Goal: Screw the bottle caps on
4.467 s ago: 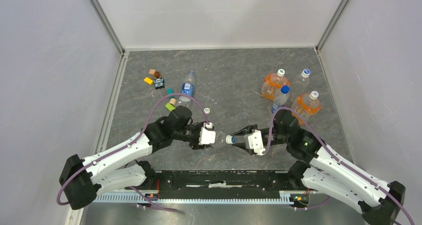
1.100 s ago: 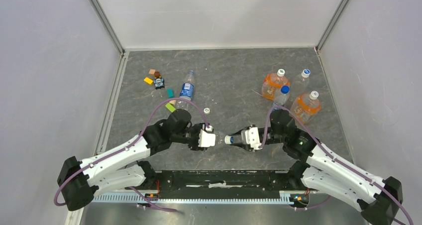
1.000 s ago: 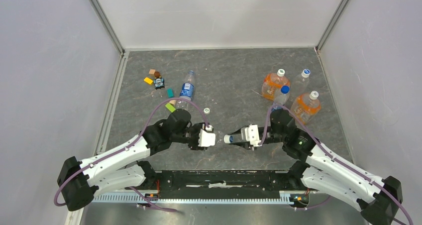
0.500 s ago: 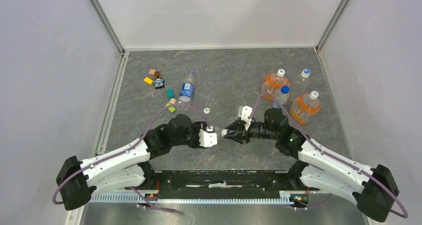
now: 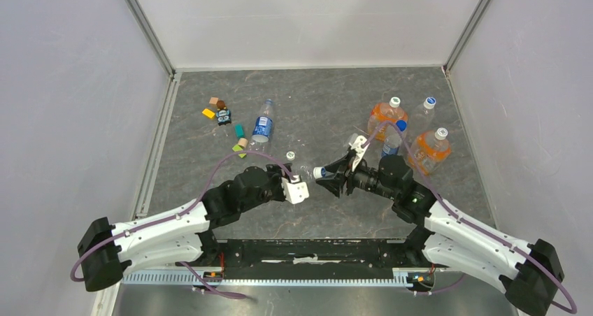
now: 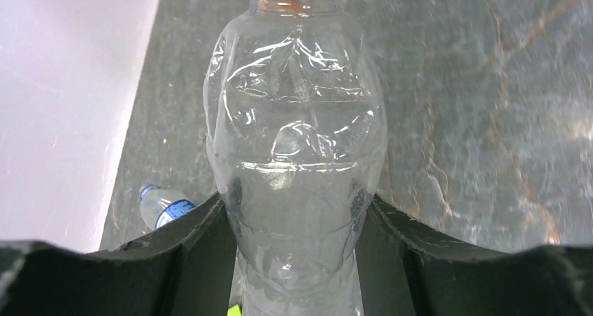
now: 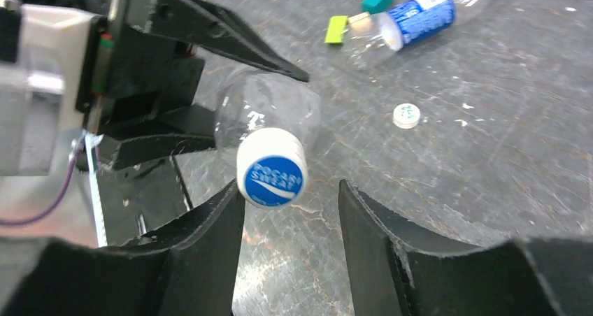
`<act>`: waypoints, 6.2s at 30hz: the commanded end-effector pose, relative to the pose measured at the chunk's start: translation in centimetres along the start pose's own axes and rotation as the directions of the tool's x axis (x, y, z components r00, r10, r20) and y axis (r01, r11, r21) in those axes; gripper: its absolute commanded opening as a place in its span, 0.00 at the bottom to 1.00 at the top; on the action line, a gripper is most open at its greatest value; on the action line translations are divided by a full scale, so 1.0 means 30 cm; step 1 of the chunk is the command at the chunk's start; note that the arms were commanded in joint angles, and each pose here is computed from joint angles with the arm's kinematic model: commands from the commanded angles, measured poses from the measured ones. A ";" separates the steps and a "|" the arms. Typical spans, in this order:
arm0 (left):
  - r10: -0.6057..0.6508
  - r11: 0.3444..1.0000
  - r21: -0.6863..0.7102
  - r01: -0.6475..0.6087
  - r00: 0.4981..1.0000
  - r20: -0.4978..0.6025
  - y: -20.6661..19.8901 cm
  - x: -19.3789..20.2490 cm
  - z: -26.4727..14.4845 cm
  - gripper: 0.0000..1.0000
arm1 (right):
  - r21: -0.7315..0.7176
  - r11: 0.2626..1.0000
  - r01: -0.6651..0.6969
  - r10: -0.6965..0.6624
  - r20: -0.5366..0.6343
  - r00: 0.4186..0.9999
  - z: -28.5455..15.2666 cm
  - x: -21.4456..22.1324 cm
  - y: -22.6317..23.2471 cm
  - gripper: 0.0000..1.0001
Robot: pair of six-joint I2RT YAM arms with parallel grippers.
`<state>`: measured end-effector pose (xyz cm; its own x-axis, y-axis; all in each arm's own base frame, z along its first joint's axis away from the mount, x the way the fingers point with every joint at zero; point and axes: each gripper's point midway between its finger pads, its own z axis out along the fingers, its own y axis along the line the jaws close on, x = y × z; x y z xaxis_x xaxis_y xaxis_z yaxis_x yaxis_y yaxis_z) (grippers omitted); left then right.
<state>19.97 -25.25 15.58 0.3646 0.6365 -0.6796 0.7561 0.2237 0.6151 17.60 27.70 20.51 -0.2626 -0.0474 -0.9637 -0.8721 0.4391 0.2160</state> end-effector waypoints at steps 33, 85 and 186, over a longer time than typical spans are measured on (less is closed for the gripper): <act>-0.484 0.858 0.010 0.514 0.801 0.352 0.082 -0.229 0.050 0.03 | 0.140 0.975 -0.174 0.123 0.318 0.940 -0.016 -0.413 -0.048 0.85; -0.429 0.801 -0.297 0.519 0.845 0.320 0.240 -0.121 -0.040 1.00 | 0.745 0.659 -0.101 -0.076 0.200 0.977 -0.208 -0.316 -0.472 0.00; -0.853 0.521 -0.537 0.663 0.395 -0.341 0.574 0.382 0.169 1.00 | 0.695 0.708 0.122 -0.186 0.018 0.982 -0.350 -0.206 -0.427 0.98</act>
<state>39.34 -18.55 19.71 -0.4796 0.3730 -0.7942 0.3890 0.9017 0.1886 26.31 12.74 25.79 -0.0994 -0.0962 -0.9904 -0.3364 0.9400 -0.0575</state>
